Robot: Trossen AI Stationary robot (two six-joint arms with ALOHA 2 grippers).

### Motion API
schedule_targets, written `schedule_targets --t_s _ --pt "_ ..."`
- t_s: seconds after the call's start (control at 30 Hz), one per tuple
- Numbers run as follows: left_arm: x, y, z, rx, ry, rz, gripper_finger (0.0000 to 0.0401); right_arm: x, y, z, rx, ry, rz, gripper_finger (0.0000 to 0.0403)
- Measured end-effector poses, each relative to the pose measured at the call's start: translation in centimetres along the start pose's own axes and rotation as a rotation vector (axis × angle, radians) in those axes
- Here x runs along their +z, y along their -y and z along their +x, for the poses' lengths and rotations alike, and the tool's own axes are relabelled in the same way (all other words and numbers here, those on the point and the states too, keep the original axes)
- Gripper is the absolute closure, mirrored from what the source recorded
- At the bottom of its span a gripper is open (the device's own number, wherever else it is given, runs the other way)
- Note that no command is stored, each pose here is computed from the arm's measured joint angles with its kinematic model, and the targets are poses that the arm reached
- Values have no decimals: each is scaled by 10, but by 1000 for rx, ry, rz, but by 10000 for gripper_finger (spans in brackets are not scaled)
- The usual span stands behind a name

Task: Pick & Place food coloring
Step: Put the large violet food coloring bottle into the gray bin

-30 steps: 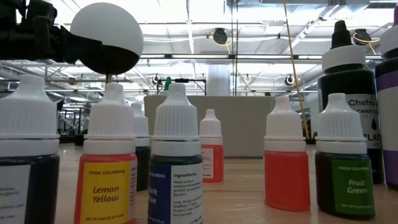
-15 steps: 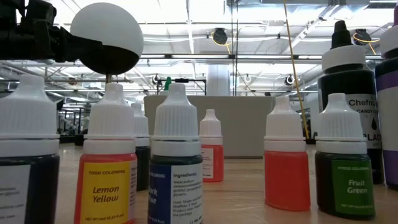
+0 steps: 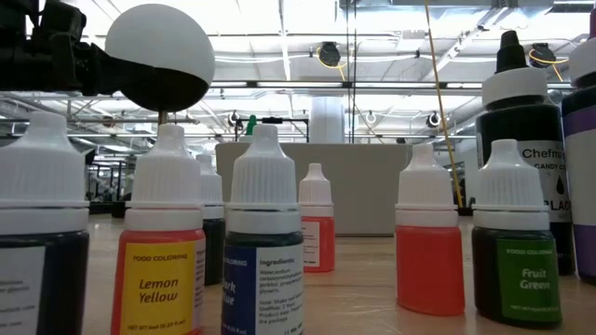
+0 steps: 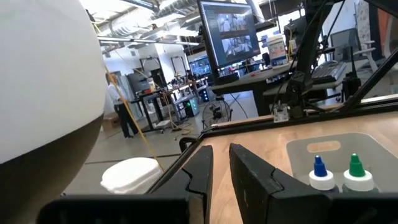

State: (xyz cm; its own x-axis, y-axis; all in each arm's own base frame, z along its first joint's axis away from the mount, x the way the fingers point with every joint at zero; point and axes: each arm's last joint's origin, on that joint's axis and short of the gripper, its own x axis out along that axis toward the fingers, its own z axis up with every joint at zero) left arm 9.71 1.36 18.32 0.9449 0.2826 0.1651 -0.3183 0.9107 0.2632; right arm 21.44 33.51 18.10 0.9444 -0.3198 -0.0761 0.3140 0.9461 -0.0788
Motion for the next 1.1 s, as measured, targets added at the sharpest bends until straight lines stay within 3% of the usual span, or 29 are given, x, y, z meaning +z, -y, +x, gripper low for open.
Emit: schedule_targets --t_s 0.43,1.1 --pt "0 0 0 1 0 -5 339 -18 11 4 -37 -48 8 147" --pt "2 -1 0 8 24 -3 338 -18 12 10 -50 -51 -52 147"
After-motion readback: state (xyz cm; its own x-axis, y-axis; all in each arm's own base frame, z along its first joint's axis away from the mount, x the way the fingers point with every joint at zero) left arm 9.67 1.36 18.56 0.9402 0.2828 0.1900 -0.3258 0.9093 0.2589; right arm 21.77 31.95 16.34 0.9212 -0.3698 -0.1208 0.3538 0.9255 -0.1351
